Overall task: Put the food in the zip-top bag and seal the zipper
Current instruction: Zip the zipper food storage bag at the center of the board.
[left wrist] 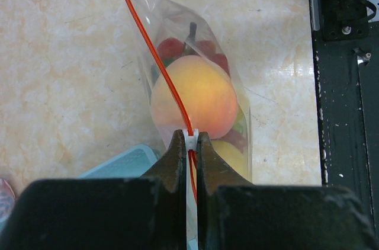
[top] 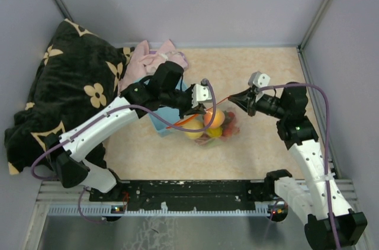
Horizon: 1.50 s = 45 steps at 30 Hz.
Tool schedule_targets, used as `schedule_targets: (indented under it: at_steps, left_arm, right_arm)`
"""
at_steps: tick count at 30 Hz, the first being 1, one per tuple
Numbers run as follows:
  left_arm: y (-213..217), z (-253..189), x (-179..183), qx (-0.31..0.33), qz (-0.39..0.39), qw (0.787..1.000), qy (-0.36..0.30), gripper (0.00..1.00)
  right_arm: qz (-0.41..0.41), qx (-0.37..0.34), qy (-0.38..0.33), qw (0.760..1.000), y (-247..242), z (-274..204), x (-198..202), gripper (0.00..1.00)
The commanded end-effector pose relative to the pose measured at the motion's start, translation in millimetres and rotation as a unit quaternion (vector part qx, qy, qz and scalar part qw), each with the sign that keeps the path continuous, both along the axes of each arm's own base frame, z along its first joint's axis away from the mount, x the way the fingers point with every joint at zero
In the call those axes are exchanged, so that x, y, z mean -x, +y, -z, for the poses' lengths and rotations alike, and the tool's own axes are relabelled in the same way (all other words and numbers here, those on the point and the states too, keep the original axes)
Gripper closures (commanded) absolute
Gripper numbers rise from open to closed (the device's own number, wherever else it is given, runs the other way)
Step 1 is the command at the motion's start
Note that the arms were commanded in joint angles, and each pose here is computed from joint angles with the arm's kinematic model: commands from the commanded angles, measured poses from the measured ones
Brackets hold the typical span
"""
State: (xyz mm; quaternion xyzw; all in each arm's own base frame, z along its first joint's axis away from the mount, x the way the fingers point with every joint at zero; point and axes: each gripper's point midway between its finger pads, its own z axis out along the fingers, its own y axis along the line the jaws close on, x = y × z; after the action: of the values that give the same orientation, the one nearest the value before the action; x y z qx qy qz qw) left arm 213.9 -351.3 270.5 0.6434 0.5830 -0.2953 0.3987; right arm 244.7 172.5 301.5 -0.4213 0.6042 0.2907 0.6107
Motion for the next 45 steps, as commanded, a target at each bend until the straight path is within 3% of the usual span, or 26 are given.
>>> schedule_targets:
  at_steps: [1, 13, 30, 45]
  left_arm:
    - [18, 3, 12, -0.014, -0.012, 1.000, 0.017, 1.00]
    - [37, 17, 24, -0.021, -0.035, 0.999, 0.034, 1.00]
    - [50, 42, 41, -0.021, -0.049, 0.996, 0.074, 1.00]
    - [11, 40, 72, 0.041, 0.022, 0.976, 0.212, 1.00]
  right_arm:
    - [0.093, -0.012, -0.059, 0.994, -24, -28, -24, 1.00]
    - [0.205, -0.026, -0.049, 0.977, -54, -34, -47, 1.00]
    - [0.359, -0.016, -0.059, 0.931, -110, -46, -77, 1.00]
    - [0.448, 0.001, -0.051, 0.892, -149, -60, -74, 1.00]
